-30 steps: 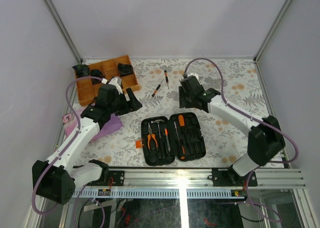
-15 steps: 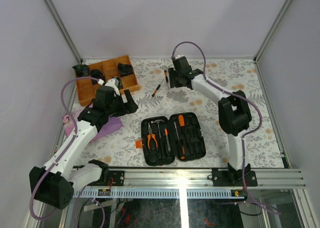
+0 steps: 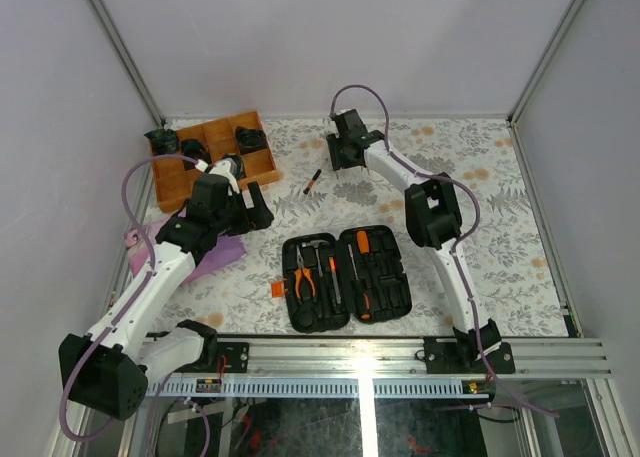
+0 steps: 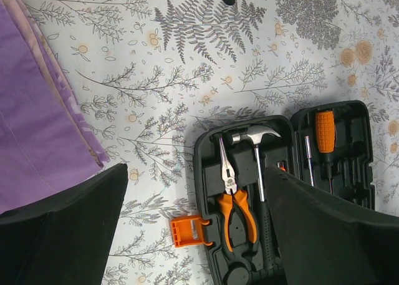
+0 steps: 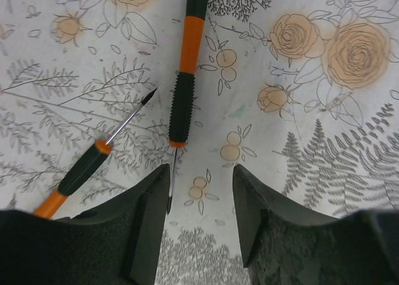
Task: Sort the tools into containers
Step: Pick up the screwdriver from the center of the board.
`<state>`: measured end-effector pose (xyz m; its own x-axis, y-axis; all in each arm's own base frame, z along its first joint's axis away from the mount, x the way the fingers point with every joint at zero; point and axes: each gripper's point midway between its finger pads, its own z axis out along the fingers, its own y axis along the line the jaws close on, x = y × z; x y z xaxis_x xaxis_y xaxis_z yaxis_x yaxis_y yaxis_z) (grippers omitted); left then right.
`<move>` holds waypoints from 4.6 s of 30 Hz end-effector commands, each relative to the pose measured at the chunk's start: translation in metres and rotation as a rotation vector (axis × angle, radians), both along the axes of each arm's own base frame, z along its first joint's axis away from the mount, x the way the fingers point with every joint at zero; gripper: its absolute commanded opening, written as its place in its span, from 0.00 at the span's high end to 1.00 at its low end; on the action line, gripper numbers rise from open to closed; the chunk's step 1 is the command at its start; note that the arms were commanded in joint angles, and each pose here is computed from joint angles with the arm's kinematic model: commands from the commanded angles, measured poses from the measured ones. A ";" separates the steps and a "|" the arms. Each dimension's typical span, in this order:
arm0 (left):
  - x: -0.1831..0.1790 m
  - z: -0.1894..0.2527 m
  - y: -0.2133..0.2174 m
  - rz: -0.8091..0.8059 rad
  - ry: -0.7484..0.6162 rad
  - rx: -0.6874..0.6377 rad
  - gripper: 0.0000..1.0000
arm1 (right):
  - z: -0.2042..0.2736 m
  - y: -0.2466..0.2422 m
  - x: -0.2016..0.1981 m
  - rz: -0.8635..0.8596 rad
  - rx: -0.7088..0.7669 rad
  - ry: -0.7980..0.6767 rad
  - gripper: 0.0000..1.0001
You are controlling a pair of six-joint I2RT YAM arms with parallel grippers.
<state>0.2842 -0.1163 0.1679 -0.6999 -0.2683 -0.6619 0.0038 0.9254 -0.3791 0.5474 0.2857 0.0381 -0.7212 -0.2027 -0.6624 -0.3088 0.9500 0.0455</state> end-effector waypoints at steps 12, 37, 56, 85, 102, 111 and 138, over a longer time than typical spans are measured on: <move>0.001 -0.001 0.003 -0.005 -0.008 0.018 0.11 | -0.003 0.016 0.025 0.034 0.077 -0.032 0.50; -0.006 0.018 0.005 -0.010 -0.067 -0.001 0.09 | 0.020 -0.023 0.000 0.067 -0.089 -0.074 1.00; -0.002 0.056 -0.010 -0.026 -0.157 -0.116 0.00 | 0.143 -0.050 -0.115 0.084 0.261 -0.356 1.00; -0.030 0.084 -0.088 -0.340 -0.200 -0.278 0.02 | 0.126 -0.003 -0.323 1.235 0.054 -0.617 1.00; -0.087 0.075 -0.137 -0.693 -0.176 -0.329 0.06 | 0.153 -0.038 -0.347 1.538 -0.264 -0.825 1.00; -0.112 0.068 -0.151 -0.847 -0.139 -0.338 0.08 | 0.168 -0.047 -0.348 1.556 -0.340 -0.867 1.00; -0.111 0.047 -0.201 -0.949 -0.050 -0.332 0.64 | 0.177 -0.021 -0.364 1.767 -0.243 -0.954 1.00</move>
